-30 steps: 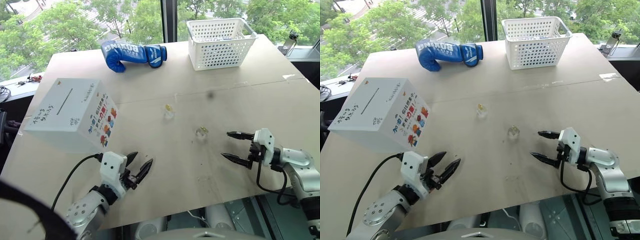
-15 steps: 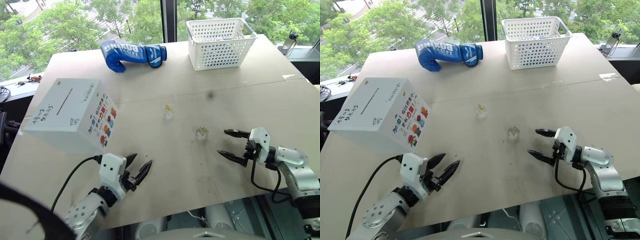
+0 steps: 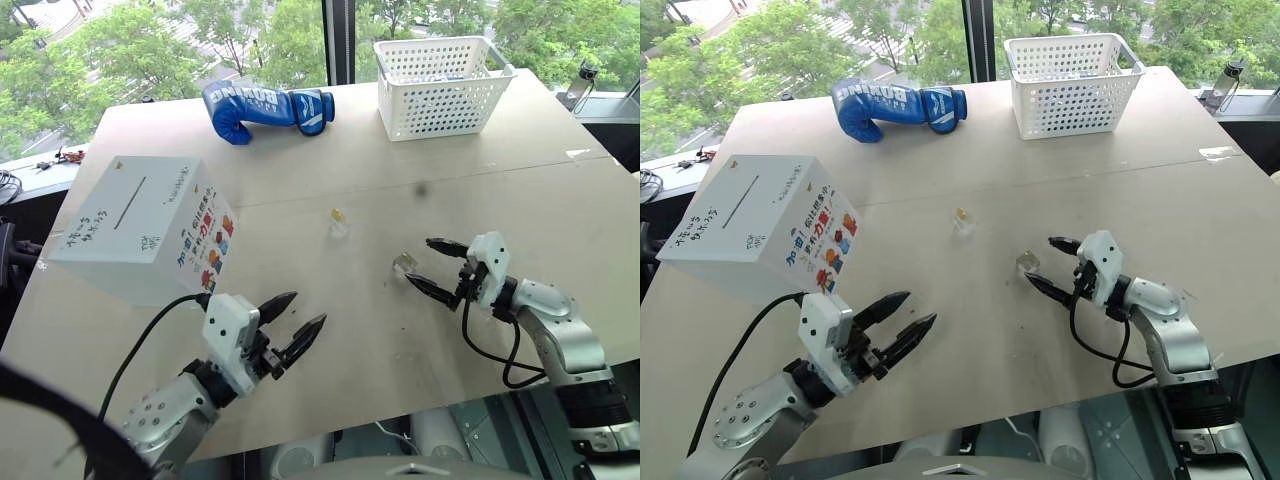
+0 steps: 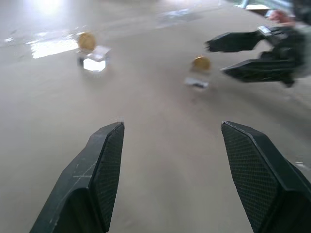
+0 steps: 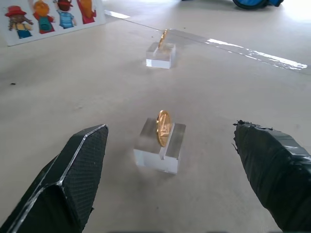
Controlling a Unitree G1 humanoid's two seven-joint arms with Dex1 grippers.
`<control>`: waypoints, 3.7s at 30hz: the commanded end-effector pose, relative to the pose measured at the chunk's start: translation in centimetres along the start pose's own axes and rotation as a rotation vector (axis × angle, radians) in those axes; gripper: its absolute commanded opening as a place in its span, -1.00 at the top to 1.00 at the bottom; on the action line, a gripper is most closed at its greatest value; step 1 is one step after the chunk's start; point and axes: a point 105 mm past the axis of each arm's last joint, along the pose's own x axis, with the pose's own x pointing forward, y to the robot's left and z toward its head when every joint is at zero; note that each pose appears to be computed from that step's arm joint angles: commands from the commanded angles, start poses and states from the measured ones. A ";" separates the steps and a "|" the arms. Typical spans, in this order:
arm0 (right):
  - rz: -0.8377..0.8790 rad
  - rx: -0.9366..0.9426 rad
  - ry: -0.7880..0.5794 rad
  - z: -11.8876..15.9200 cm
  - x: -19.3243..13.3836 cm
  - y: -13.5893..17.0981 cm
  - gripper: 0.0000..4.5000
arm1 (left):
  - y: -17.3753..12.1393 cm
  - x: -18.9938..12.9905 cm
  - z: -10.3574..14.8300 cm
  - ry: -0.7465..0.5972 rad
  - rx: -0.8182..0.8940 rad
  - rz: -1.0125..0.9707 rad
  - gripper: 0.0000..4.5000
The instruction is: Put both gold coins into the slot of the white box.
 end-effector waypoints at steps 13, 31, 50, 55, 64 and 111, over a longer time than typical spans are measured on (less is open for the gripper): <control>0.024 -0.064 0.019 0.3 1.5 0.8 0.99 | -0.9 -0.9 -0.1 -0.011 0.042 -0.038 -0.43; 0.029 0.293 -0.099 3.8 1.0 0.8 0.99 | -1.1 2.6 3.4 -0.285 -0.267 0.033 -0.43; 0.575 0.658 -0.194 10.0 0.0 7.9 0.99 | -4.2 3.7 6.0 -0.448 -0.671 -0.279 -0.43; 0.642 0.685 -0.187 10.3 -0.5 8.7 0.99 | -4.4 3.7 6.1 -0.429 -0.662 -0.309 -0.43; 0.716 0.696 -0.165 10.8 -0.4 9.7 1.00 | -4.8 3.9 5.7 -0.387 -0.662 -0.354 0.12; 0.588 -0.230 -0.391 18.2 5.6 5.0 -0.71 | 12.6 -7.2 18.2 -0.089 0.221 0.910 1.00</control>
